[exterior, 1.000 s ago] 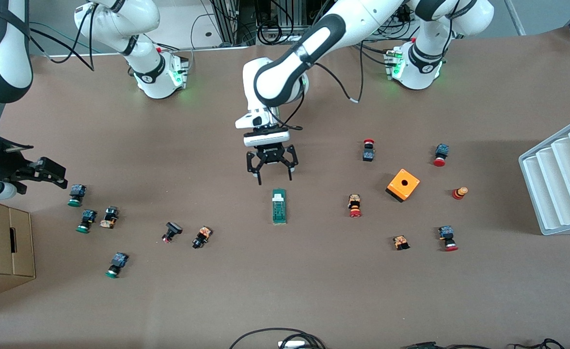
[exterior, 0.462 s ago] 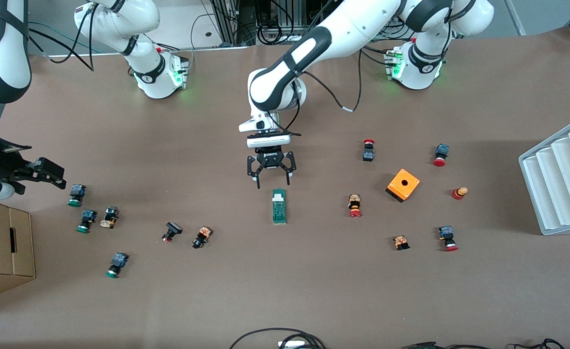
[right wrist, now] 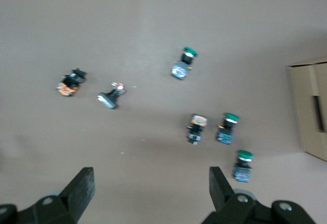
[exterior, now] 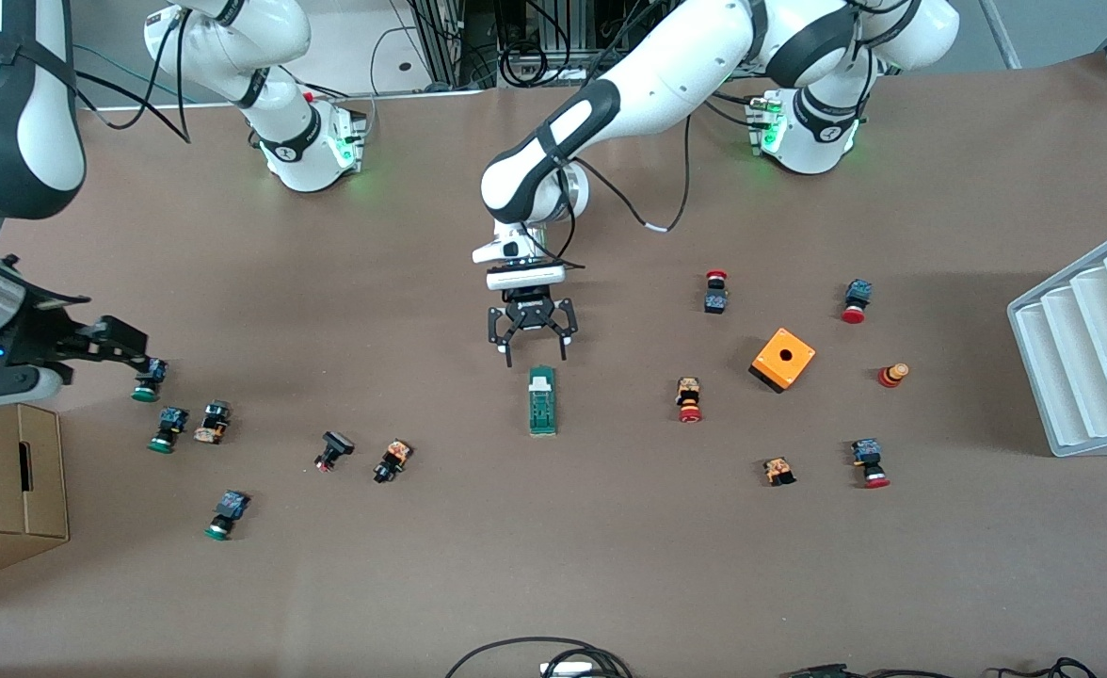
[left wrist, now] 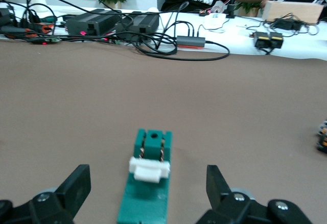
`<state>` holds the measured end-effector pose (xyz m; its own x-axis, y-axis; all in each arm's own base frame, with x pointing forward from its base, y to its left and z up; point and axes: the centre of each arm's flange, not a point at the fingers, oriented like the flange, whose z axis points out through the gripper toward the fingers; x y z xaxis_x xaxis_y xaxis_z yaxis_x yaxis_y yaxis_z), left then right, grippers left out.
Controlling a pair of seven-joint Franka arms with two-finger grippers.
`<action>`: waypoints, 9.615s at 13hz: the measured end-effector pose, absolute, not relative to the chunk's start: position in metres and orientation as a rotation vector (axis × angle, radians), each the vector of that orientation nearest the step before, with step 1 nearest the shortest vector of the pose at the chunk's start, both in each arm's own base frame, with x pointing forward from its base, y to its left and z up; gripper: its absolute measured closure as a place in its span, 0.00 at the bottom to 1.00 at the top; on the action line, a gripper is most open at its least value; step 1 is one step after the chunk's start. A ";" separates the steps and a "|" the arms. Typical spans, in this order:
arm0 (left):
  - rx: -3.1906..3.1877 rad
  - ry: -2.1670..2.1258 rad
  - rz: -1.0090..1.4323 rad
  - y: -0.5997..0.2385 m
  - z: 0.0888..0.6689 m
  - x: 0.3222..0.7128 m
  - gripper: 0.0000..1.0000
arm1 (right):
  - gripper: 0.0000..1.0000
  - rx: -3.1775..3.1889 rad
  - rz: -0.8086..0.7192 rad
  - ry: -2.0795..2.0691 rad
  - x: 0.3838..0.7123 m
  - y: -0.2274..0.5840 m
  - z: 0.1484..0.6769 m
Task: Close load switch with both arms
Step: 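Lower the left gripper onto the switch while the right gripper approaches, then grip the switch body with the left gripper, right gripper reaches lever, then push the white lever down with the right gripper to close it, then open the right gripper and lift it off the lever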
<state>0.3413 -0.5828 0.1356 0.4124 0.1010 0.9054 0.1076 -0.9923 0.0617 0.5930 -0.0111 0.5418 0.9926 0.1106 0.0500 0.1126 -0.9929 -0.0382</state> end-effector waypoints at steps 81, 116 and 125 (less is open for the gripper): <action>-2.435 -0.212 -1.883 -0.582 0.052 0.349 0.46 | 0.76 -2.242 0.069 1.820 0.531 0.444 0.236; -2.438 -0.210 -1.881 -0.582 0.051 0.348 0.46 | 0.83 -2.163 0.100 1.873 0.582 0.438 0.240; -2.438 -0.209 -1.880 -0.582 0.050 0.347 0.46 | 0.82 -2.116 0.005 1.860 0.618 0.431 0.191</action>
